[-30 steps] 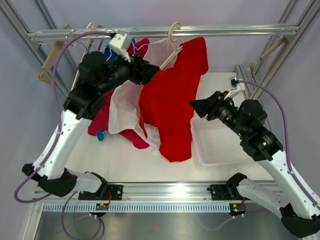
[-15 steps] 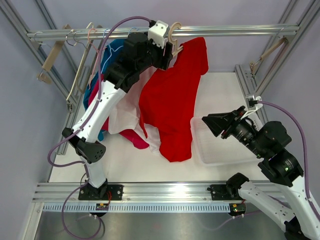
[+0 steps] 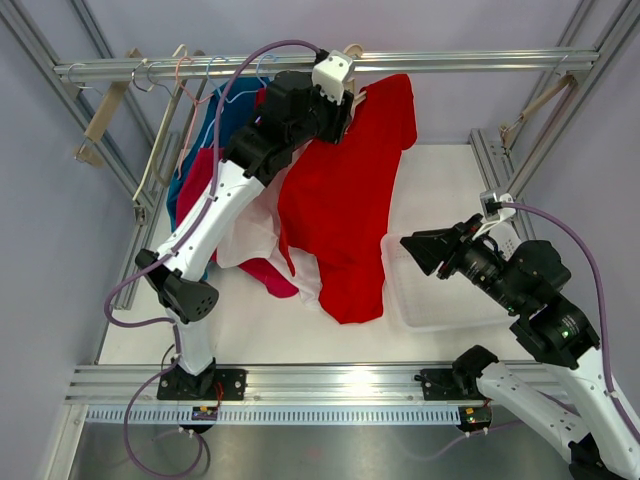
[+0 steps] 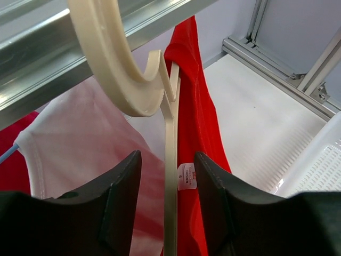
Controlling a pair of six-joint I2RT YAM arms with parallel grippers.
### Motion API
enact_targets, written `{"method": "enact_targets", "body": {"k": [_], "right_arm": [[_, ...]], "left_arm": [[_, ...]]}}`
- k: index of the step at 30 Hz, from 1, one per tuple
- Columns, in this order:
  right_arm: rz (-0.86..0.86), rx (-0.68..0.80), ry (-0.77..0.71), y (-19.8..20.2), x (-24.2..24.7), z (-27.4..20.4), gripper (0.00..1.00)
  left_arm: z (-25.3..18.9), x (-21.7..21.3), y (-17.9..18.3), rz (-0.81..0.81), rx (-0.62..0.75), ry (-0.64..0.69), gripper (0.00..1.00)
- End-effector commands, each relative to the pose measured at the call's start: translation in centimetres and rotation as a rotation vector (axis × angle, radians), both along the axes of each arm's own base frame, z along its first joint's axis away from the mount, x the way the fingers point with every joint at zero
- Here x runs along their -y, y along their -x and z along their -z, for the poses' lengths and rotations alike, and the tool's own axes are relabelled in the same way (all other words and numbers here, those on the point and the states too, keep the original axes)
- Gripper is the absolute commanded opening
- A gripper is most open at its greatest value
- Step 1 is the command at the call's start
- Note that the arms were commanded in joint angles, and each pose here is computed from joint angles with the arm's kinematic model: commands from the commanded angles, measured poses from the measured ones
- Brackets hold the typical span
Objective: Remove the t-shirt from the hanger
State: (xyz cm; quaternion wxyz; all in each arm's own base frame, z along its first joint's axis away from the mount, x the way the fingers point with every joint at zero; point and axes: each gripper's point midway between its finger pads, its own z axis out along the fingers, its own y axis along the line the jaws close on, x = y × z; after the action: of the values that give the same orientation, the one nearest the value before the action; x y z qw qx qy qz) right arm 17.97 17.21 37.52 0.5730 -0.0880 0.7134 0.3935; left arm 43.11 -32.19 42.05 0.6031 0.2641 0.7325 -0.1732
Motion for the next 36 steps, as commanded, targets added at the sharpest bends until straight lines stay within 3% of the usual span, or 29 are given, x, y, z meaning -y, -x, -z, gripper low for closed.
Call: {"method": "enact_targets", "body": {"k": [1, 7, 10, 18, 27, 36], "right_arm": [[-0.024, 0.017, 0.023, 0.5, -0.1, 0.0, 0.48], [-0.031, 0.025, 0.018, 0.9, 0.0, -0.2, 0.48], [-0.056, 0.027, 0.037, 0.9, -0.4, 0.1, 0.47], [-0.124, -0.004, 0.088, 0.2, -2.1, 1.3, 0.6], [-0.178, 0.009, 0.108, -0.8, -3.7, 1.2, 0.67], [-0.234, 0.058, 0.082, -1.7, -5.9, -1.4, 0.73]], "left_arm": [[-2.2, -0.2, 0.1, -0.015, 0.061, 0.02, 0.46], [-2.8, -0.1, 0.3, -0.042, 0.082, 0.013, 0.21], [-3.7, 0.1, 0.7, -0.059, 0.101, 0.023, 0.01], [-7.9, 0.3, 2.9, -0.076, 0.19, 0.095, 0.0], [-13.3, -1.4, 6.3, -0.046, 0.241, 0.272, 0.0], [-15.2, -3.2, 8.4, -0.056, 0.228, 0.409, 0.0]]}}
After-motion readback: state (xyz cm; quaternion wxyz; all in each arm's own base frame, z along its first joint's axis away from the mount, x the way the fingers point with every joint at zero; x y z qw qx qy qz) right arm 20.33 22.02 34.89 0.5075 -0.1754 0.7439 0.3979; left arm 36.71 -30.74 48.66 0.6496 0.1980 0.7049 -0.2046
